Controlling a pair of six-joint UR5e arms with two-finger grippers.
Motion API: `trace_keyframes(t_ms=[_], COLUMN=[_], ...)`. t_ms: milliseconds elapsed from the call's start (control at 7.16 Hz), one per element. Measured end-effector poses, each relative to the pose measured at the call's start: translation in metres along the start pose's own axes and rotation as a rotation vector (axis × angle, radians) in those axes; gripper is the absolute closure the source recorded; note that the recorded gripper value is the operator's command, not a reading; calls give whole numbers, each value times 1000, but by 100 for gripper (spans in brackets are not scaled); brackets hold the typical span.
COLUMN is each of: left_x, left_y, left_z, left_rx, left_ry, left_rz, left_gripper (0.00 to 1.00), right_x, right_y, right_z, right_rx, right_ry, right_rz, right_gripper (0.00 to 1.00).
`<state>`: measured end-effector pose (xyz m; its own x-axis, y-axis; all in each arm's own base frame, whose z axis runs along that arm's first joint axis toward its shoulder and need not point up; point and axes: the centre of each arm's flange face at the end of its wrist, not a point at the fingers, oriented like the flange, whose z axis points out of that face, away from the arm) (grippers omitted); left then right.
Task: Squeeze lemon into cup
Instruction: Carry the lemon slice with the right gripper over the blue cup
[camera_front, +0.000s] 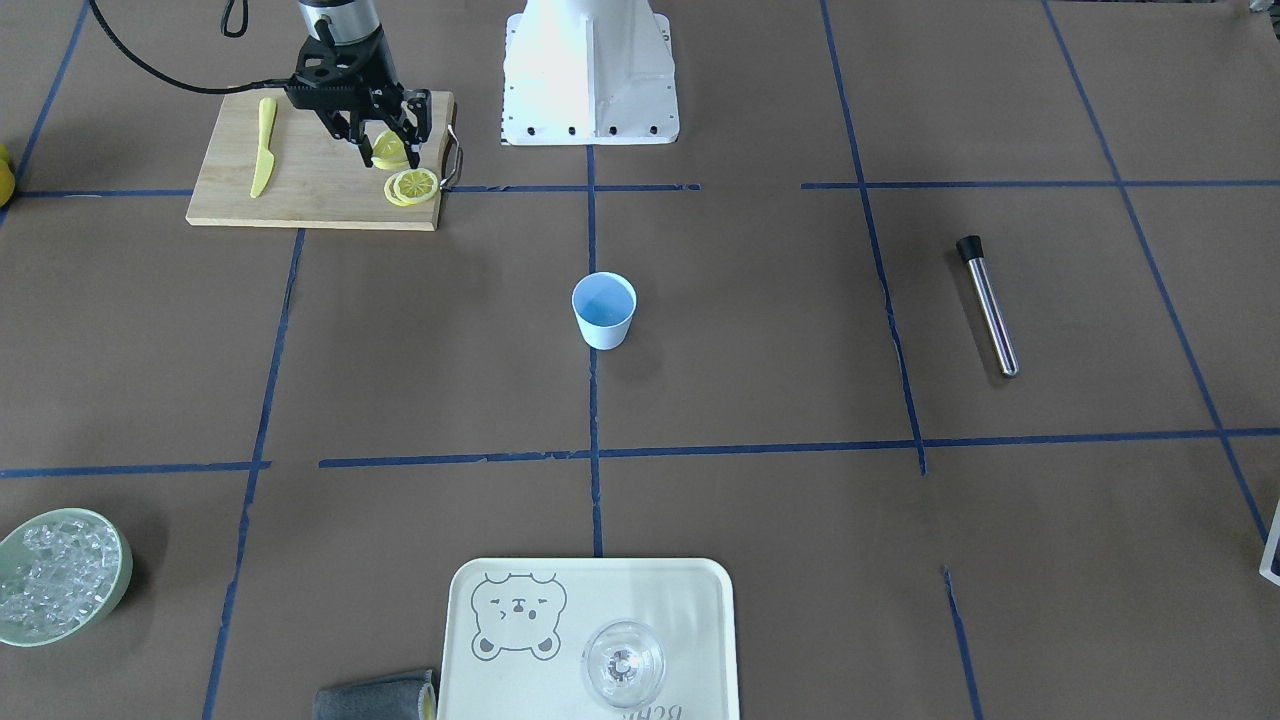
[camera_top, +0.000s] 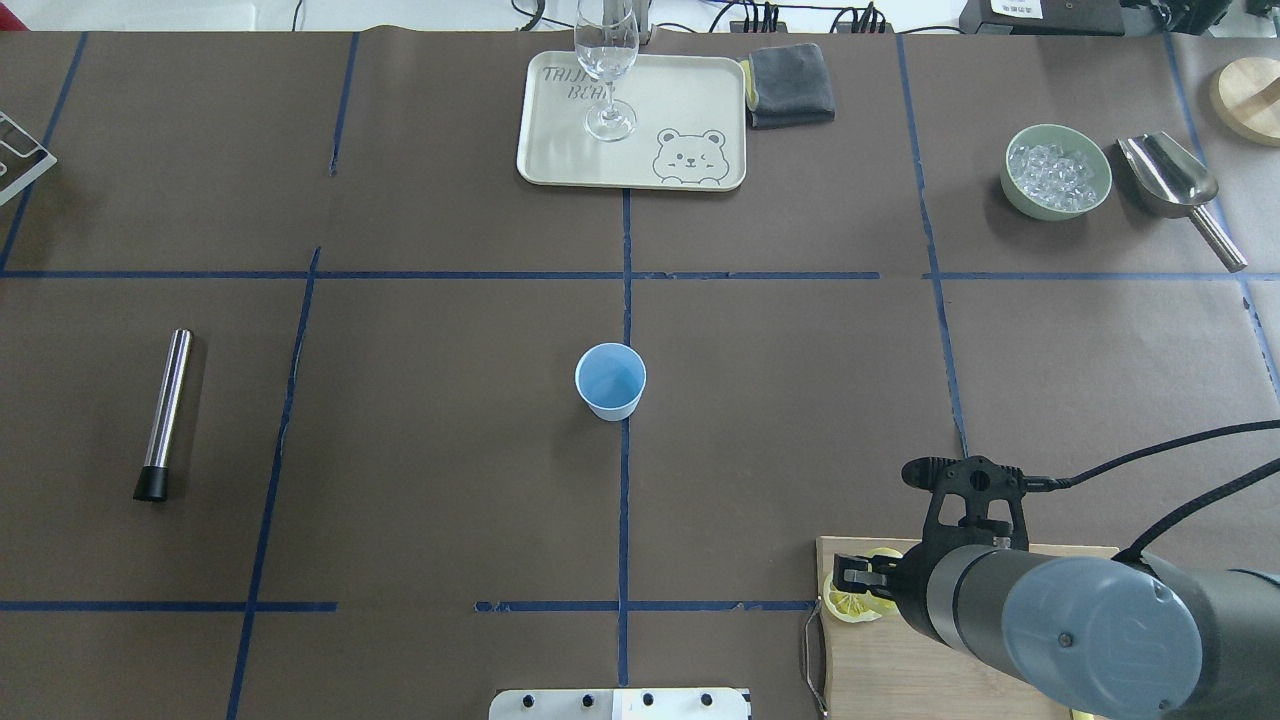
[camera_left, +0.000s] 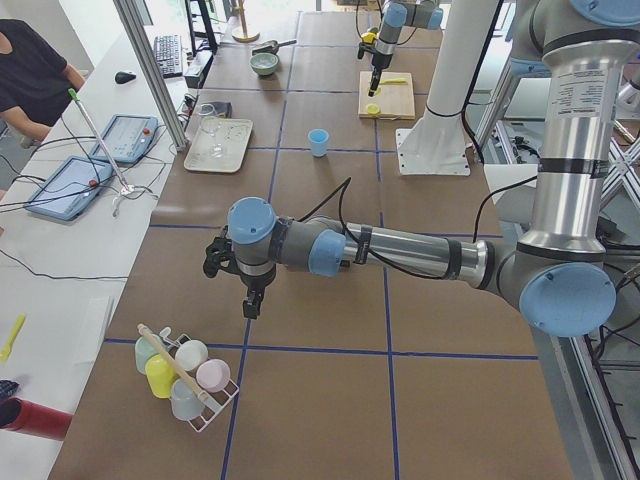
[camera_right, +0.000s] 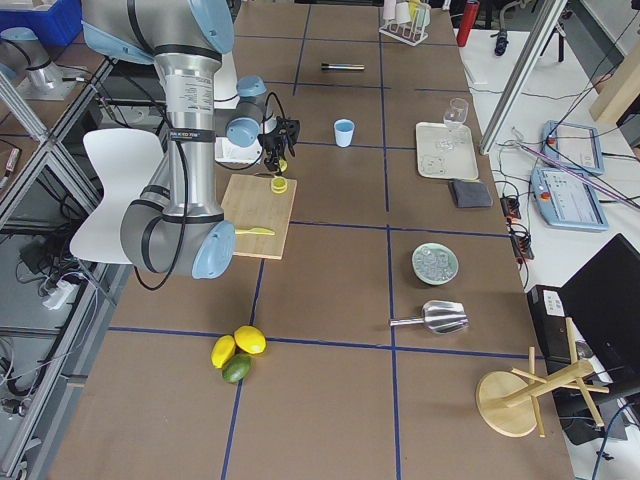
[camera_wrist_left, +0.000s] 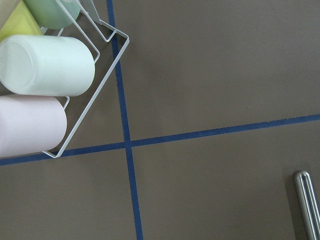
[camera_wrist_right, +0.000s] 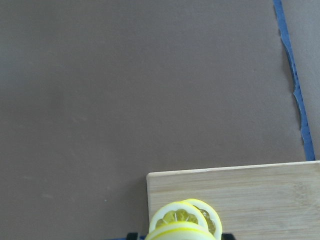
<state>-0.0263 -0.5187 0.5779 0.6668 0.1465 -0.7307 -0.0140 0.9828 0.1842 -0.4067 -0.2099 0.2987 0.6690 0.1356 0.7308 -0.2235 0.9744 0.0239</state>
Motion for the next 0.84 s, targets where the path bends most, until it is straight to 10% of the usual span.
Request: trace_keyframes(t_ms=[838], left_x=[0], left_y=[0], left_z=[1], left_rx=[-1], left_ry=[5], left_rz=[0], left_gripper=[0], right_x=[-196], right_y=[-132], right_z=[-33], right_rx=[39], right_ry=[-25], right_rz=[91], right_gripper=[38])
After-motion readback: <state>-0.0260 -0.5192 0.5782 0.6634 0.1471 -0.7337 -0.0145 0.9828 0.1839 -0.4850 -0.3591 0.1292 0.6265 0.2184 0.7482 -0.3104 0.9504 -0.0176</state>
